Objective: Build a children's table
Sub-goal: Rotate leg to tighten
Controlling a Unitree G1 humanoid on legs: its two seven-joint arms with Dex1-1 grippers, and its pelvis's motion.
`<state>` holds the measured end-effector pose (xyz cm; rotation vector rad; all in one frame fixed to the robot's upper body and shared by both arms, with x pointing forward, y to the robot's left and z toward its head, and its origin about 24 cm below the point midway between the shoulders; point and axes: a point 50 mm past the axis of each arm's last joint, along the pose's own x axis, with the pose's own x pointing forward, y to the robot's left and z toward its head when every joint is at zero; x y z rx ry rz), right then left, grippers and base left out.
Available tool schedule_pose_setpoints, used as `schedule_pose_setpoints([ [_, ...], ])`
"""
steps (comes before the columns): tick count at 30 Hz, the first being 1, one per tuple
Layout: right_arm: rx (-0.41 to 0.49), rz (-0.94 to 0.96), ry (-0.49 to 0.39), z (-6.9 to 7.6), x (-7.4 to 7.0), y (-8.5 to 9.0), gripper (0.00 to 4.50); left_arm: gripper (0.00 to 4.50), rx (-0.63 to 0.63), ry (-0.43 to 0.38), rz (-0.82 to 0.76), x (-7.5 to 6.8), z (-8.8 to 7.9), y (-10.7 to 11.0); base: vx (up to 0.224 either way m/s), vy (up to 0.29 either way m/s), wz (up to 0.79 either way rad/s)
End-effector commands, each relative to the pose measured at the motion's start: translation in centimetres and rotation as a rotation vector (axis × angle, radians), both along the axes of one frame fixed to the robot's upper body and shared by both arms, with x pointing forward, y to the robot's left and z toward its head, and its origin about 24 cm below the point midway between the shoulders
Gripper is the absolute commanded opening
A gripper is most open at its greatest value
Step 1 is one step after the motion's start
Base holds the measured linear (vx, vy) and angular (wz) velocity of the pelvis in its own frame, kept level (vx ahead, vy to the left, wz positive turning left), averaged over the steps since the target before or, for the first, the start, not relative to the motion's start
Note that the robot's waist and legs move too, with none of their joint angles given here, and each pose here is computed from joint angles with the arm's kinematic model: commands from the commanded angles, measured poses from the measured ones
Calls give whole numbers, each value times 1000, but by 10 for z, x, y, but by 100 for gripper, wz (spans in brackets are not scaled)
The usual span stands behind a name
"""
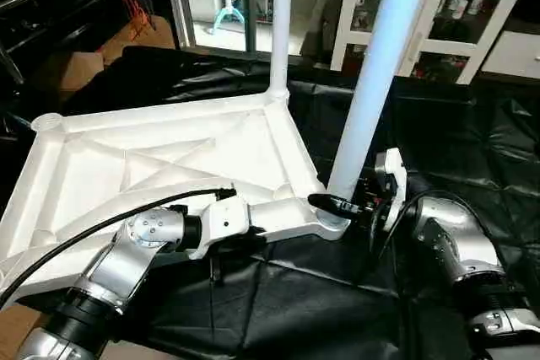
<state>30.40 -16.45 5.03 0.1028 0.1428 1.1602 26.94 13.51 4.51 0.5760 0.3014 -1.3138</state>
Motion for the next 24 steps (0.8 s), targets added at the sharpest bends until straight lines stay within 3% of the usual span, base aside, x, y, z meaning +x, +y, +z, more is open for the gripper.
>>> schedule_pose_setpoints([
  [1,-37,-105,-7,-1,6,-8,242,0,45,63,-41,-9,-15,-2,0,0,0],
  [7,-74,-257,48,-16,10,-2,208,0,52,59,0,-6,-16,-2,0,0,0],
  [12,-99,-662,176,-42,20,2,200,0,60,64,180,7,-15,-12,0,0,0],
  [14,-51,-999,313,-59,23,11,200,0,15,61,407,25,-13,-41,0,0,0],
  [16,-26,-1086,353,-63,23,14,200,0,-12,64,468,29,-12,-53,0,0,0],
  [17,-26,-1086,353,-63,23,14,200,0,-12,64,468,29,-12,-53,0,0,0],
  [19,-4,-1127,390,-66,24,33,200,0,-60,72,478,31,-8,-81,0,0,0],
  [21,-1,-1120,387,-65,25,41,200,0,-66,73,462,30,-7,-90,0,0,0],
  [22,-8,-1059,354,-60,27,49,200,0,-60,68,435,28,-7,-92,0,0,0],
  [23,-11,-965,313,-55,30,53,256,0,-51,50,401,27,-8,-88,0,0,0],
  [24,-18,-873,234,-46,32,52,270,0,-27,37,396,26,-11,-76,0,0,0],
])
